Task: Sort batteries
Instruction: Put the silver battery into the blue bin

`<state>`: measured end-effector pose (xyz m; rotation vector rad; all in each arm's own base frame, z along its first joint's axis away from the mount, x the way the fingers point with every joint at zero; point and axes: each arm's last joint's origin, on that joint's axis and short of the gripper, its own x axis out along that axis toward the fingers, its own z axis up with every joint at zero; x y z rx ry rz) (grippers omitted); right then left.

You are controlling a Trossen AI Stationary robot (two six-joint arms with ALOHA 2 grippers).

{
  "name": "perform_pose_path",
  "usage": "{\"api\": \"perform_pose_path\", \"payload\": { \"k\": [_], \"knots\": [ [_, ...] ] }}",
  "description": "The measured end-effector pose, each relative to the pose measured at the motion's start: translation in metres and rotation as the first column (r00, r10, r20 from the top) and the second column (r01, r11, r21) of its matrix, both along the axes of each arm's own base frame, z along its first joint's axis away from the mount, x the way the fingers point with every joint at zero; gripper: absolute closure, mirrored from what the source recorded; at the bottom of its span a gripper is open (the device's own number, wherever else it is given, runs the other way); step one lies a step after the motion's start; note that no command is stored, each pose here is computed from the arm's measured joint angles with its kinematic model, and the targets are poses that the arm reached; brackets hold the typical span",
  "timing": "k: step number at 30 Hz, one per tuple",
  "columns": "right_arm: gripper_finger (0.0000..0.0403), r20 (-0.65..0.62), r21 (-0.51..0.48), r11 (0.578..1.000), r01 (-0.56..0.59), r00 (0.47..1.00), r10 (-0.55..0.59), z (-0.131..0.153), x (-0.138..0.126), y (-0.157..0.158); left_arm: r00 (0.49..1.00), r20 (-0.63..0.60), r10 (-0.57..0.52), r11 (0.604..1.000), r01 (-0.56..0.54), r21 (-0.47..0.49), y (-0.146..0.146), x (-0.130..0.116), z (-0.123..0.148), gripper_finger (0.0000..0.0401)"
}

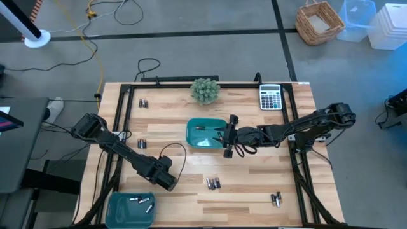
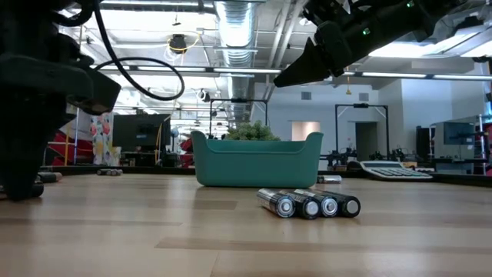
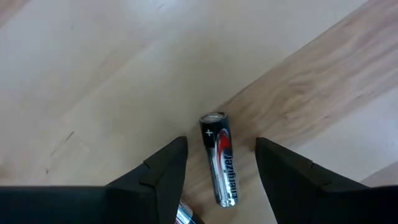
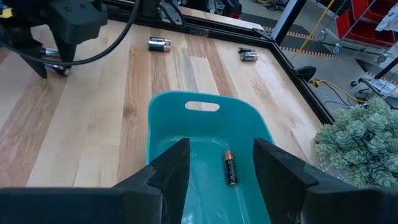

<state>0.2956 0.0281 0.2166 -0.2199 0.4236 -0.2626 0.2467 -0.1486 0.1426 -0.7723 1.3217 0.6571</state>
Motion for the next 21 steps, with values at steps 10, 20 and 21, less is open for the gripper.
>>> {"api": "perform_pose_path", "payload": {
  "k": [10, 20, 21],
  "knots": [
    [0.021, 0.0, 0.0, 1.0, 0.0, 1.0, 0.0, 0.0, 0.0, 0.0, 1.0, -0.003, -0.016, 0.999, 0.016, 0.037, 0.0018, -0.0013, -0.0012, 0.0296],
    [0.021, 0.0, 0.0, 1.0, 0.0, 1.0, 0.0, 0.0, 0.0, 0.0, 0.997, -0.002, -0.081, 0.995, 0.081, 0.056, 0.0021, -0.0012, -0.0016, 0.0361],
    [0.021, 0.0, 0.0, 1.0, 0.0, 1.0, 0.0, 0.0, 0.0, 0.0, 0.996, -0.002, -0.088, 0.994, 0.088, 0.058, 0.0021, -0.0012, -0.0016, 0.0361]
  ]
}}
